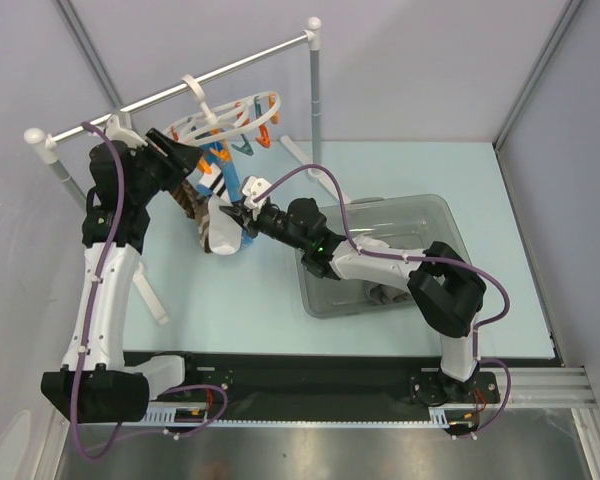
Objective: Remove the socks clipped to the hanger
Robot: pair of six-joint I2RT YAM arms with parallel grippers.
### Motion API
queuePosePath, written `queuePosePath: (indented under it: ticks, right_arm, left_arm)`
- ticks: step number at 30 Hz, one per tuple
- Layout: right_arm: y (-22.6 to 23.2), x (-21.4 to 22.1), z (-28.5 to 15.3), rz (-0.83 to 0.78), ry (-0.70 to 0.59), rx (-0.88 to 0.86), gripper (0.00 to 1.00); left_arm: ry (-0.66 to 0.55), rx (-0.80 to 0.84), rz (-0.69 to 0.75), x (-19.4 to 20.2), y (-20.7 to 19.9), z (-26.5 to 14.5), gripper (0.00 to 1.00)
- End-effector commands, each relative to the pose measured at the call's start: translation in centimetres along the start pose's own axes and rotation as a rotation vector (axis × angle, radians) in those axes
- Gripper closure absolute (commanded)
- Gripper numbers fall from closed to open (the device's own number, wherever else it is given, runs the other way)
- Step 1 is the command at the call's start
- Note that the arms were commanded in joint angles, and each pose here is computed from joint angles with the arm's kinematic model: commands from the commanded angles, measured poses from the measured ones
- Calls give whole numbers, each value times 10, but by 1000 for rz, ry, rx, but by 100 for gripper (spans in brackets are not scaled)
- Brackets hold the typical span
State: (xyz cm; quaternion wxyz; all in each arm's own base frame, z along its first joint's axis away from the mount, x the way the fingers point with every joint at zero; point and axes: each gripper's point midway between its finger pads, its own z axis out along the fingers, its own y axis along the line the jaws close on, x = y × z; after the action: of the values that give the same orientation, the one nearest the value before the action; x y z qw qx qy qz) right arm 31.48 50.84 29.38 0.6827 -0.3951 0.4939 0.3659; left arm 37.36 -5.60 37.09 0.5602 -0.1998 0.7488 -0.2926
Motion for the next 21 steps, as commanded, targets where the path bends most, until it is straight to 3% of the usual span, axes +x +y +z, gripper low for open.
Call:
queuePosePath:
  ticks: [1, 5, 6, 9, 11, 21]
  right_arm:
    - [-7, -61, 1, -13, -129, 4, 100]
    - [-8, -64, 0, -12, -135, 4, 100]
    - [-6, -63, 0, -10, -134, 1, 100]
    - [-5, -64, 0, -2, -136, -4, 100]
    - [-5, -63, 0, 5, -134, -3, 100]
    - [-8, -64, -29, 123, -80, 61, 100]
  left_arm:
    - [-25, 47, -9, -8, -9, 2, 45]
    - [-25, 47, -10, -9, -9, 4, 58]
    - [-25, 50, -10, -9, -9, 4, 69]
    - [-30, 49, -12, -10, -9, 3, 91]
    - [-27, 50, -13, -9, -9, 4, 100]
    - [-19, 53, 0, -10, -11, 3, 98]
